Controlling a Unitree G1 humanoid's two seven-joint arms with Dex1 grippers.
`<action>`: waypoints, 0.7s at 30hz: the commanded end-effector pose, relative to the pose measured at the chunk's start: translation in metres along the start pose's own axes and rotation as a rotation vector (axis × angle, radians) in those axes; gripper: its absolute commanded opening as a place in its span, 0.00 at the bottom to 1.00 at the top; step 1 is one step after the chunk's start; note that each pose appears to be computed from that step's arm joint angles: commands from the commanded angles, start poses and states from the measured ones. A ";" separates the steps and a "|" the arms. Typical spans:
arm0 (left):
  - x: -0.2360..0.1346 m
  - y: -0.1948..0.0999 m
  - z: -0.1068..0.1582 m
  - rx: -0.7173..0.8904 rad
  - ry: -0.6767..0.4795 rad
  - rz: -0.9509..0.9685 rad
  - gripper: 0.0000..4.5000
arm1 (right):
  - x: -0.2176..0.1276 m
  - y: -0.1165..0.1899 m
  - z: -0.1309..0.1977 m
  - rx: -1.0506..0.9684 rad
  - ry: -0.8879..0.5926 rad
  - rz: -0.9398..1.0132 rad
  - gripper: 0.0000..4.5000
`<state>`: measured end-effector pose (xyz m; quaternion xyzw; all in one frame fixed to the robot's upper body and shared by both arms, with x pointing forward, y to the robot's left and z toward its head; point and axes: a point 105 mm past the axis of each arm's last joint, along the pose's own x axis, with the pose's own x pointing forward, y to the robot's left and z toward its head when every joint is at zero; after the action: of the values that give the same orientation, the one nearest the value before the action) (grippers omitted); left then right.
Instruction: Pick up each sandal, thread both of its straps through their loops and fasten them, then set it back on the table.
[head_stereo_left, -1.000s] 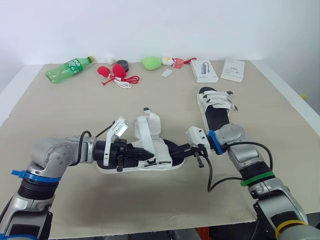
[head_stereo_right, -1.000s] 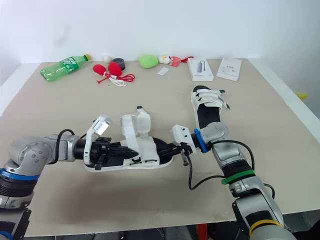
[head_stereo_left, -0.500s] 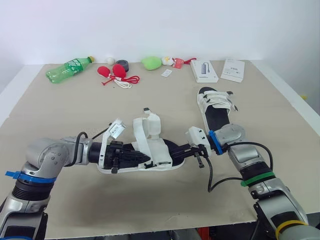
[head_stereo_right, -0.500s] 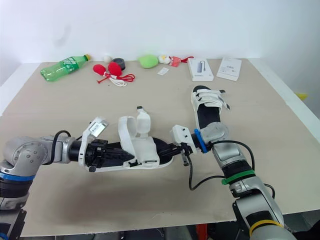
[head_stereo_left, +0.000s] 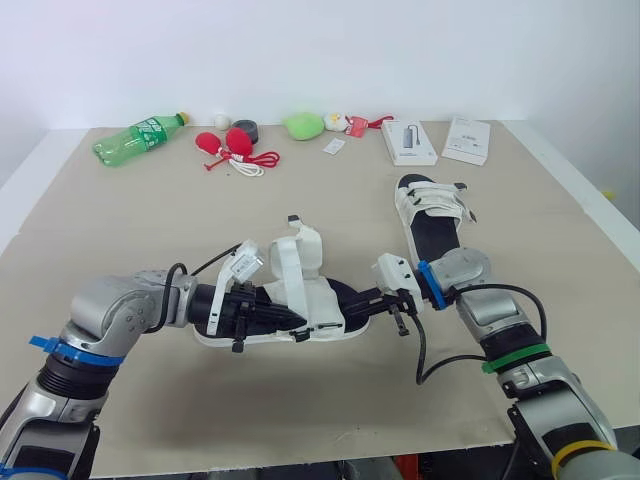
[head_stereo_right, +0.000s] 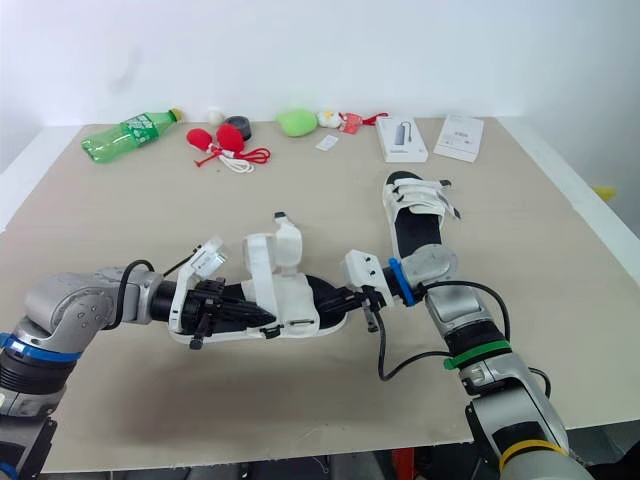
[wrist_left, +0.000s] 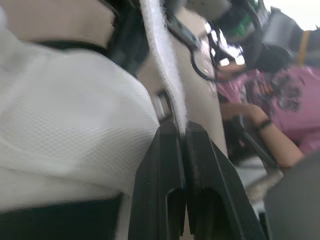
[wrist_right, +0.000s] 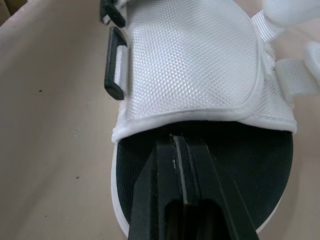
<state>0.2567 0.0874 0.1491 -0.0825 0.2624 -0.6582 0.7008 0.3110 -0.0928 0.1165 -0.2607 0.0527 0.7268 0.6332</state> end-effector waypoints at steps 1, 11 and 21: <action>-0.001 -0.008 -0.002 0.000 0.011 -0.030 0.02 | -0.002 0.005 -0.006 0.015 0.022 0.010 0.00; -0.001 0.005 0.010 0.056 -0.045 0.069 0.29 | 0.000 0.002 -0.005 0.008 0.019 0.010 0.00; -0.018 0.006 0.042 0.133 -0.144 0.112 0.51 | 0.000 0.001 -0.006 0.003 0.021 0.012 0.00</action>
<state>0.2791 0.0918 0.1771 -0.0757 0.1901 -0.6295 0.7496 0.3119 -0.0928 0.1154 -0.2594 0.0501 0.7279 0.6328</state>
